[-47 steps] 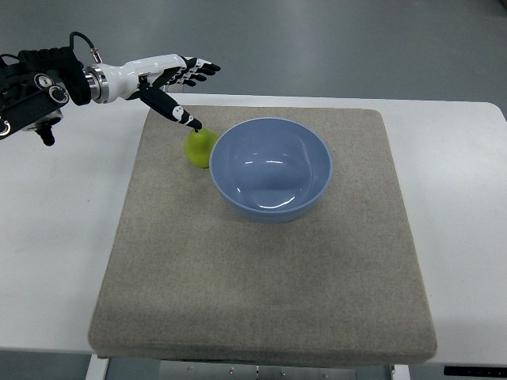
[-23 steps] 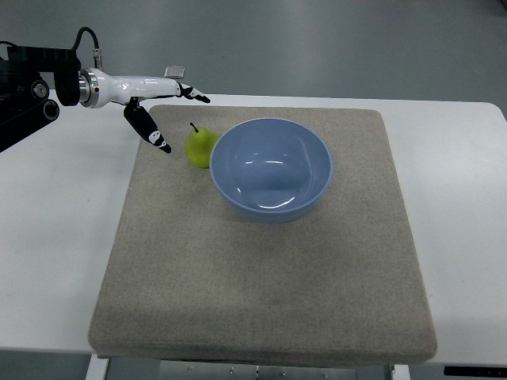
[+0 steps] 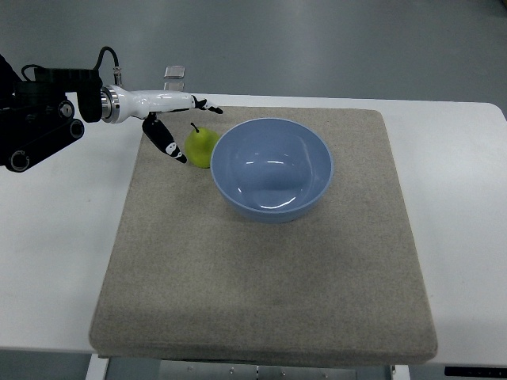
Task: Place pear in bowl with left hand
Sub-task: 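Lower the left hand around the pear beside the bowl, then close the left hand fingers around the green pear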
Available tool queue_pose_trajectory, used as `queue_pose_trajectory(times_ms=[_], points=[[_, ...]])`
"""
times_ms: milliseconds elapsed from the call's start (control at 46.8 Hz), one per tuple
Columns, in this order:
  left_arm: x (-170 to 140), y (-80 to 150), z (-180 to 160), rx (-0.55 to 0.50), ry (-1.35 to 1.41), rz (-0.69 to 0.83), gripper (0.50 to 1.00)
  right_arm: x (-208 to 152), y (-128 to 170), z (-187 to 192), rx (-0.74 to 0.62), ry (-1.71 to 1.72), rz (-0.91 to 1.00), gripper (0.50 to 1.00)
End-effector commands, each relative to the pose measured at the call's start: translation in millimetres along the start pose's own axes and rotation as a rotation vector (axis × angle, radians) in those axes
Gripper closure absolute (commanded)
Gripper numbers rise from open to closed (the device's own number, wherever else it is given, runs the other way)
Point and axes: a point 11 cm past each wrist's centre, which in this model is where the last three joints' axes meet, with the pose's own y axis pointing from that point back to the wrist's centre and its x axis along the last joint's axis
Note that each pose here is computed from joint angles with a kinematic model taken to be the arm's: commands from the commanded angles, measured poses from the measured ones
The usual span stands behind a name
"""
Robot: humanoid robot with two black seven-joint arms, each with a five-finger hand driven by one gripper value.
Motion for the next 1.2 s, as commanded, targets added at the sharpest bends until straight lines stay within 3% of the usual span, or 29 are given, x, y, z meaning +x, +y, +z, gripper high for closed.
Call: queue_pose_trajectory(times_ms=[0, 491, 748, 833, 918, 983, 1047, 1175], points=[[-2.2, 0.0, -1.4, 0.001, 0.005, -0.002, 0.519, -0.1, 0.0, 0.0, 0.000, 0.000, -0.001, 0.574], [-23.2, -5.4, -3.4, -0.006, 0.037, -0.027, 0.531, 0.4, 0.0, 0.0, 0.000, 0.000, 0.001, 0.574], [-26.9, -5.7, -7.4, 0.002, 0.034, 0.003, 0.609, 0.1, 0.0, 0.0, 0.000, 0.000, 0.001, 0.574], [-26.7, -6.2, -6.8, 0.000, 0.032, 0.007, 0.658, 0.1, 0.0, 0.0, 0.000, 0.000, 0.001, 0.574], [-26.7, -6.2, -6.8, 0.000, 0.032, 0.007, 0.750, 0.1, 0.0, 0.0, 0.000, 0.000, 0.001, 0.574], [-26.4, -6.2, -6.8, 0.002, 0.029, 0.006, 0.898, 0.1, 0.0, 0.0, 0.000, 0.000, 0.001, 0.574], [-26.3, -6.1, -7.3, 0.004, 0.030, 0.006, 1.000, 0.1, 0.0, 0.0, 0.000, 0.000, 0.001, 0.574], [-26.8, -6.1, -7.4, 0.004, 0.030, 0.003, 1.000, 0.1, 0.0, 0.0, 0.000, 0.000, 0.001, 0.574]])
